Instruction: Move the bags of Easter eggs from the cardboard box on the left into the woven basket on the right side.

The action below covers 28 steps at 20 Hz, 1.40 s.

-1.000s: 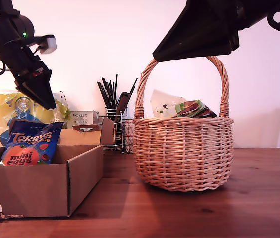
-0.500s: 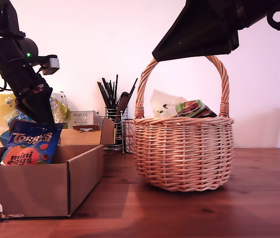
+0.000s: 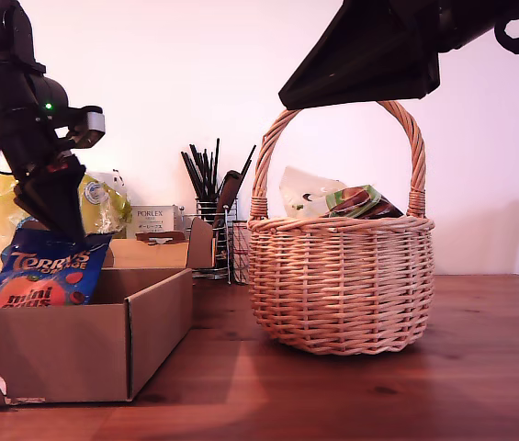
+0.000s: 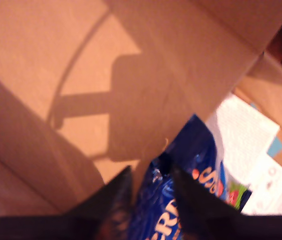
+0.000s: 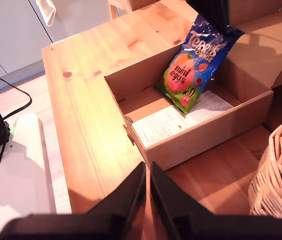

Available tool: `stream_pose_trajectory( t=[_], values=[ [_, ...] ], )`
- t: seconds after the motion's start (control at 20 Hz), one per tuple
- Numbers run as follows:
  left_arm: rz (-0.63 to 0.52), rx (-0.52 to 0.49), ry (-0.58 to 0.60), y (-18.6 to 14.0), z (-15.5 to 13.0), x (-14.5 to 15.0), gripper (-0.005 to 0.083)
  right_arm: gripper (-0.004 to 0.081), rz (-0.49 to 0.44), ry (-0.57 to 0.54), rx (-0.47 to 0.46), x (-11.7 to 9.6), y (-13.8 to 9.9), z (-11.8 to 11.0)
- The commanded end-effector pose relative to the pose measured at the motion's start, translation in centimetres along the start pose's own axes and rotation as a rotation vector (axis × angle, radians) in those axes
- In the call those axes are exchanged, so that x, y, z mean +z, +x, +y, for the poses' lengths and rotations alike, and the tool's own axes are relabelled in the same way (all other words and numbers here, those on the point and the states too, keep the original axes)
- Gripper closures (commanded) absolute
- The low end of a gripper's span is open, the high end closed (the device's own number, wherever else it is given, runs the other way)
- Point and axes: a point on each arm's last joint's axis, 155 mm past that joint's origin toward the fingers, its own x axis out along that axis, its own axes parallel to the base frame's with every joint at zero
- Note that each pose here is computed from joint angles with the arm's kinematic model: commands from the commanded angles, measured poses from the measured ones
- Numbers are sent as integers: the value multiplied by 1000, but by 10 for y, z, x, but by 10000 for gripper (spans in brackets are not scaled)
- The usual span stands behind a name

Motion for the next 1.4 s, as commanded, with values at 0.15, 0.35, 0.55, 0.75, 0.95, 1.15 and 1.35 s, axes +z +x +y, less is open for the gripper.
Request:
stream_pose_trajectory(
  t=[0.15,0.35,0.55,0.75,0.95,1.15,1.35],
  values=[
    [117,-116,-93,9,-31,-24,771,783,-10,-4,10,3,1,2],
    [105,-144,-127,13,-45,-14,770,783,-11,-4,11,4,1,3],
    [28,-92,-68,17,-35,9,463,783,-11,-4,15,3,1,3],
    [12,-77,-72,7,-34,15,354,783,-14,-4,37,4,0,7],
    [-68,-99,-87,-23,-51,30,800,783,-14,-5,35,4,0,7],
    [-201,-118,3,-68,-84,54,795,783,-12,-2,-1,4,0,-1],
    [-302,-78,49,-103,-101,68,795,783,-44,56,-42,11,-4,-15]
  ],
)
